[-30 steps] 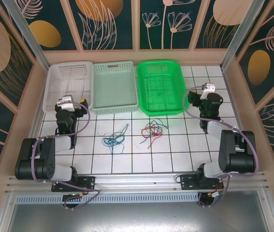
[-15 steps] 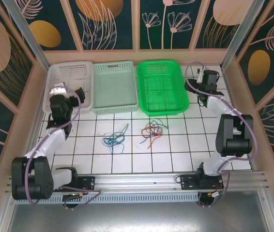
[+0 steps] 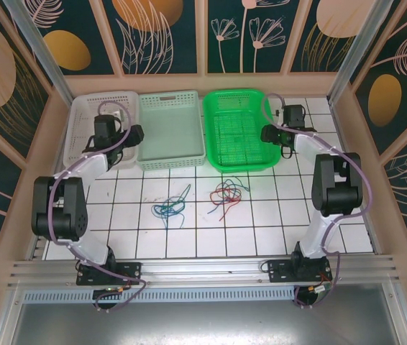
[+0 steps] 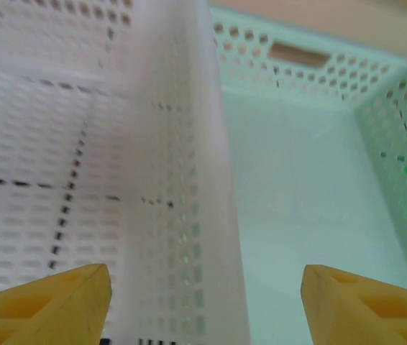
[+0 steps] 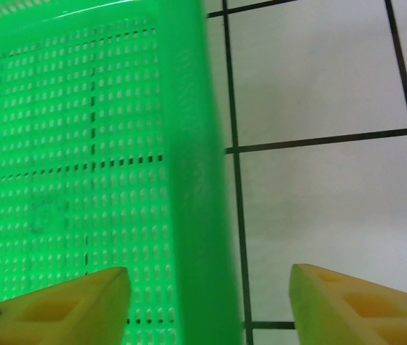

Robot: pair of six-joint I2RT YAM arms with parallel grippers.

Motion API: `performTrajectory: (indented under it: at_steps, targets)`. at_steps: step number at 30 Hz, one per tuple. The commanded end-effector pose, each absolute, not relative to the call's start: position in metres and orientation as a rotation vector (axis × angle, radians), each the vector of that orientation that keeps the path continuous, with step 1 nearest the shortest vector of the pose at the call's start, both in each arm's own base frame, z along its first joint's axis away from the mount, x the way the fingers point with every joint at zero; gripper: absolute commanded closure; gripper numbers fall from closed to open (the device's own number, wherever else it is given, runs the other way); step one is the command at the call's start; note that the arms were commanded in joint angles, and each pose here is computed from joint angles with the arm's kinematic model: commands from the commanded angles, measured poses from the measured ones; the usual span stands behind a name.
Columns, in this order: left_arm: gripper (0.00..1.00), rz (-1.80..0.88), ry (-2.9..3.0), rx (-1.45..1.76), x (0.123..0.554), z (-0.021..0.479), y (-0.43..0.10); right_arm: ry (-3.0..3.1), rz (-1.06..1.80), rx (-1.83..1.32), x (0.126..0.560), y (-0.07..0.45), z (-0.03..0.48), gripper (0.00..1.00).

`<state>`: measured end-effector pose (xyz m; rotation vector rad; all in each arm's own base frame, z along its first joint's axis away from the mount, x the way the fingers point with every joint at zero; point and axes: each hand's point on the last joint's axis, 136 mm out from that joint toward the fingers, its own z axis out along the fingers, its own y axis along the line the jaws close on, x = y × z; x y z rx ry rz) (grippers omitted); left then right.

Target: Untangle the cables

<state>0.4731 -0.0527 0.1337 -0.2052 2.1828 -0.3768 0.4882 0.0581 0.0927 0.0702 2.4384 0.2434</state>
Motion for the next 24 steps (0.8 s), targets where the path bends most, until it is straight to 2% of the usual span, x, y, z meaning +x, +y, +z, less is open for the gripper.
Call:
performTrajectory:
  at_steps: [1,4,7,12,15,19,22,24]
  targets:
    - [0.34,-0.428,2.222,-0.168,0.479,0.133,-0.075,2.488,0.157,0.126,0.488,0.046,0.084,0.47]
    - [0.41,-0.433,2.297,-0.170,0.484,0.103,-0.086,2.474,0.105,0.163,0.486,0.034,0.087,0.62]
    - [0.49,-0.457,2.313,-0.177,0.484,0.092,-0.093,2.460,0.054,0.198,0.484,0.018,0.091,0.70]
    - [0.66,-0.529,2.297,-0.130,0.484,0.094,-0.118,2.449,0.012,0.224,0.481,-0.004,0.096,0.71]
    - [0.68,-0.545,2.277,-0.100,0.486,0.101,-0.132,2.437,-0.014,0.202,0.481,-0.009,0.101,0.71]
    - [0.69,-0.570,2.264,-0.057,0.489,0.106,-0.150,2.414,-0.034,0.155,0.481,-0.010,0.110,0.64]
    - [0.69,-0.609,2.285,-0.079,0.489,0.103,-0.158,2.374,-0.025,0.135,0.480,-0.008,0.124,0.43]
    - [0.68,-0.640,2.286,-0.100,0.486,0.104,-0.164,2.342,0.008,0.114,0.477,-0.003,0.137,0.39]
